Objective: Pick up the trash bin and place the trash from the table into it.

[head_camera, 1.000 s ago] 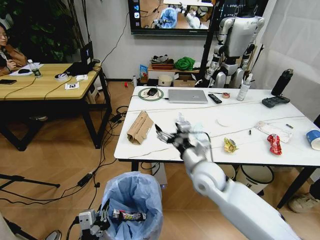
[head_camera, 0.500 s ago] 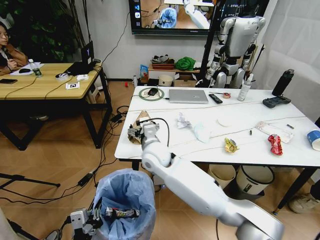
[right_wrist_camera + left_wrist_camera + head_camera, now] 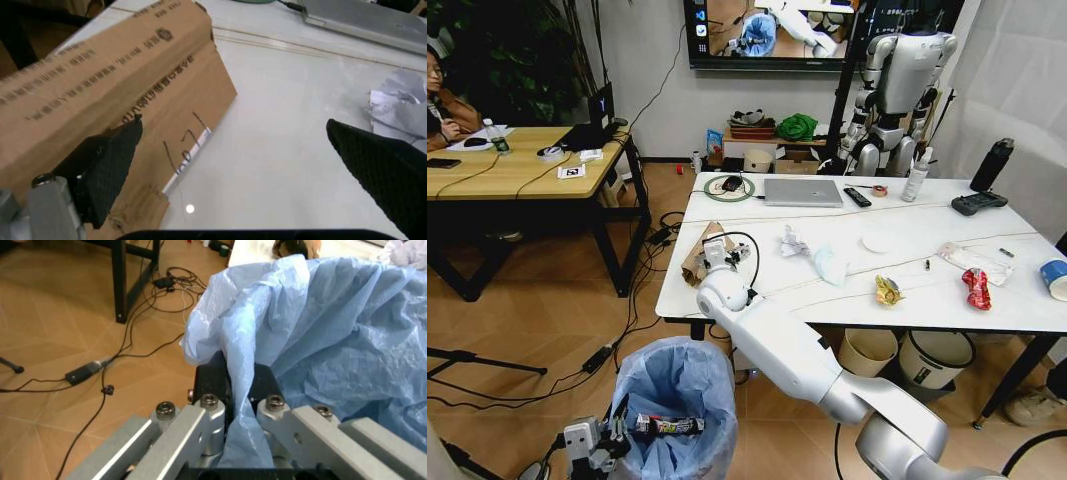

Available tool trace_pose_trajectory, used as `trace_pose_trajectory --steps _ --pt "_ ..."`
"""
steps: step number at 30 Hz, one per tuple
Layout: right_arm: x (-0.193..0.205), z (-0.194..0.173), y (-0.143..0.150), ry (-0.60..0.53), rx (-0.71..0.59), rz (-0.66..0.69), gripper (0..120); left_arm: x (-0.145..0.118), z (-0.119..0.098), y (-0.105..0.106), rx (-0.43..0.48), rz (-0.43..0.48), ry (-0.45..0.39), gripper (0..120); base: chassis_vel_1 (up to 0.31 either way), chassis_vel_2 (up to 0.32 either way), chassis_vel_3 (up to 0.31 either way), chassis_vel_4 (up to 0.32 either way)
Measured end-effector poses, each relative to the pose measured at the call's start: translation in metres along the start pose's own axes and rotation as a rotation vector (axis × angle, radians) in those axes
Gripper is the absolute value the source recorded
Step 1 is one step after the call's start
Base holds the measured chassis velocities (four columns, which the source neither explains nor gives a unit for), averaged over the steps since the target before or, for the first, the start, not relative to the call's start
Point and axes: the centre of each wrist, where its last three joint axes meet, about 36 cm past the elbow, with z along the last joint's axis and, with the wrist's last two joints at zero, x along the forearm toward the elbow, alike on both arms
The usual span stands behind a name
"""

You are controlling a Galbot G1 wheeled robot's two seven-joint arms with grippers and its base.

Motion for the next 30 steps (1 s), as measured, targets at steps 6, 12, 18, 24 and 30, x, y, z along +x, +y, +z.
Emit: trace_pose_trajectory --steps 6,12,18,24,30 --pt "0.009 -0.004 0.003 -0.023 -0.021 -0.047 100 0.001 -0.001 0.0 -0.001 0.001 -0.003 1 0.0 0.0 0.0 0.0" --pt "0.066 -0.027 0.013 -0.108 -0.098 -0.297 100 0.0 -0.001 0.001 -0.002 0.003 -0.003 1 0.0 0.0 0.0 0.0" --pt "0.091 -0.021 0.007 -0.138 -0.093 -0.34 100 0.0 0.0 0.001 -0.004 0.004 0.0 1 0.0 0.0 0.0 0.0" --pt "0.087 -0.024 0.03 -0.111 -0.092 -0.331 100 -0.001 -0.001 0.002 0.002 0.004 0.002 1 0.0 0.0 0.0 0.0" --pt "0.06 -0.014 0.027 -0.096 -0.043 -0.276 100 0.0 0.0 0.002 0.003 -0.002 0.002 1 0.0 0.0 0.0 0.0"
